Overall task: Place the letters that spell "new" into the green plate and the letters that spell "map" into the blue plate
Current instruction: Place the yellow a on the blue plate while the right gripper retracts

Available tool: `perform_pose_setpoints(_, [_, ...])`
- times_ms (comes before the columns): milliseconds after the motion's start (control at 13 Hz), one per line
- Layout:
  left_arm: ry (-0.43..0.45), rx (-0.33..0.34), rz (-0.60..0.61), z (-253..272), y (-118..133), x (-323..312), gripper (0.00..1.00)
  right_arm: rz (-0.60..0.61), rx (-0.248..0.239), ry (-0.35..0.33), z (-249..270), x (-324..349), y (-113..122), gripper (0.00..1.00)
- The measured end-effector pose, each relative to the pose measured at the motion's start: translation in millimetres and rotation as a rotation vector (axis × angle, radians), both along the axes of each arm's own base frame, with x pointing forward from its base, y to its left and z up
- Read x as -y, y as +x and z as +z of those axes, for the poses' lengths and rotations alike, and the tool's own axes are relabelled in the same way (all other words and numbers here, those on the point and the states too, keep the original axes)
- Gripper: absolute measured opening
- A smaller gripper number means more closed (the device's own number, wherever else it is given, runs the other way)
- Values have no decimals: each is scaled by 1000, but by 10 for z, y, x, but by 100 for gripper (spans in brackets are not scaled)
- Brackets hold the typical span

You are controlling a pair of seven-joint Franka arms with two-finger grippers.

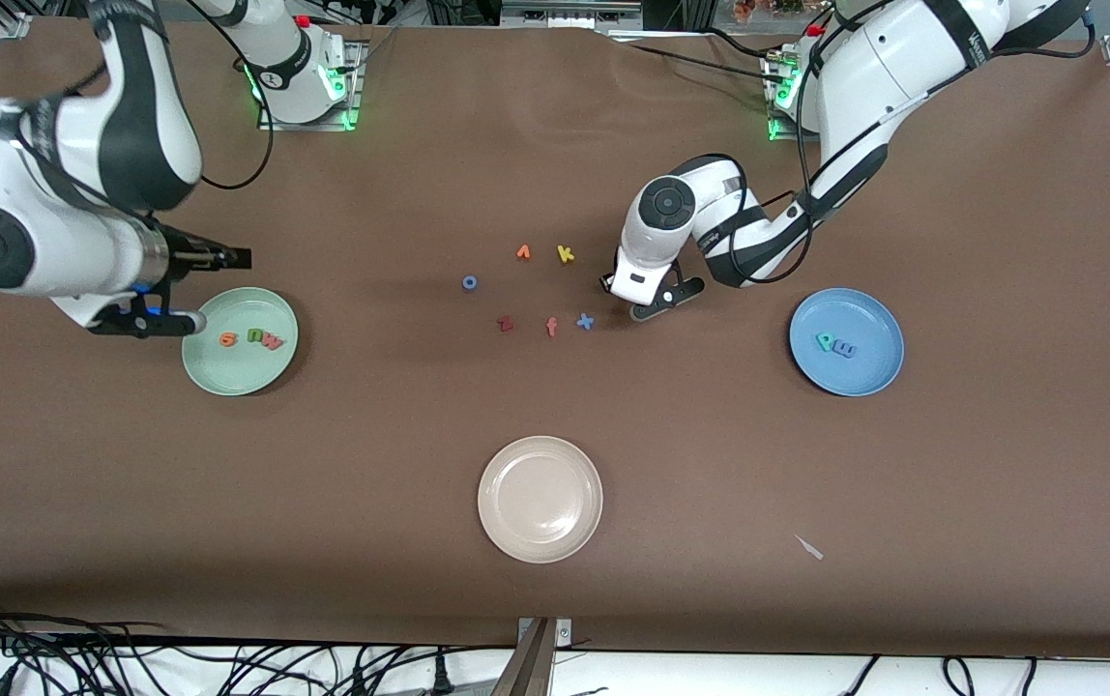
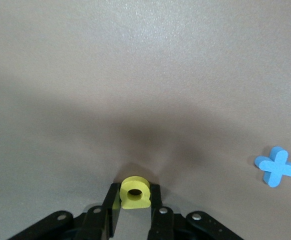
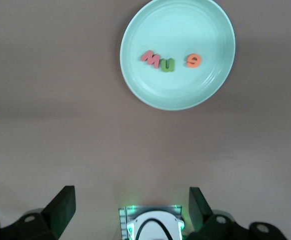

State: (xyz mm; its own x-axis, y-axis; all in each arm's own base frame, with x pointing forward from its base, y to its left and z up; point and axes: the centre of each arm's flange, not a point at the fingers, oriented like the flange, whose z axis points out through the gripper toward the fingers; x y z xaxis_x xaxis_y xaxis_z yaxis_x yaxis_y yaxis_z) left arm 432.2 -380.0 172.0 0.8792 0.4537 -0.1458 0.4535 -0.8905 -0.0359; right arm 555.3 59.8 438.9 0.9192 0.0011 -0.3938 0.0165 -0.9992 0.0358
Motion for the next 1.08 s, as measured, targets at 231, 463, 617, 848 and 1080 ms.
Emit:
perform_pose_setpoints(231, [83, -14, 40, 35, 407, -424, 29, 47, 23, 41, 472, 19, -59, 100])
perform_pose_setpoints(463, [132, -25, 47, 215, 974, -1221, 29, 62, 56, 49, 884, -31, -40, 100])
perform_pose_setpoints(617, [153, -18, 33, 416, 1251, -1776, 29, 65, 64, 50, 953, -45, -33, 100])
perform_pose_setpoints(848, [178, -29, -22, 613, 1443, -2469, 29, 66, 62, 50, 946, -46, -31, 100])
perform_pose_setpoints(1080, [172, -83, -98, 574, 1479, -3019, 29, 99, 69, 36, 974, -126, -24, 100])
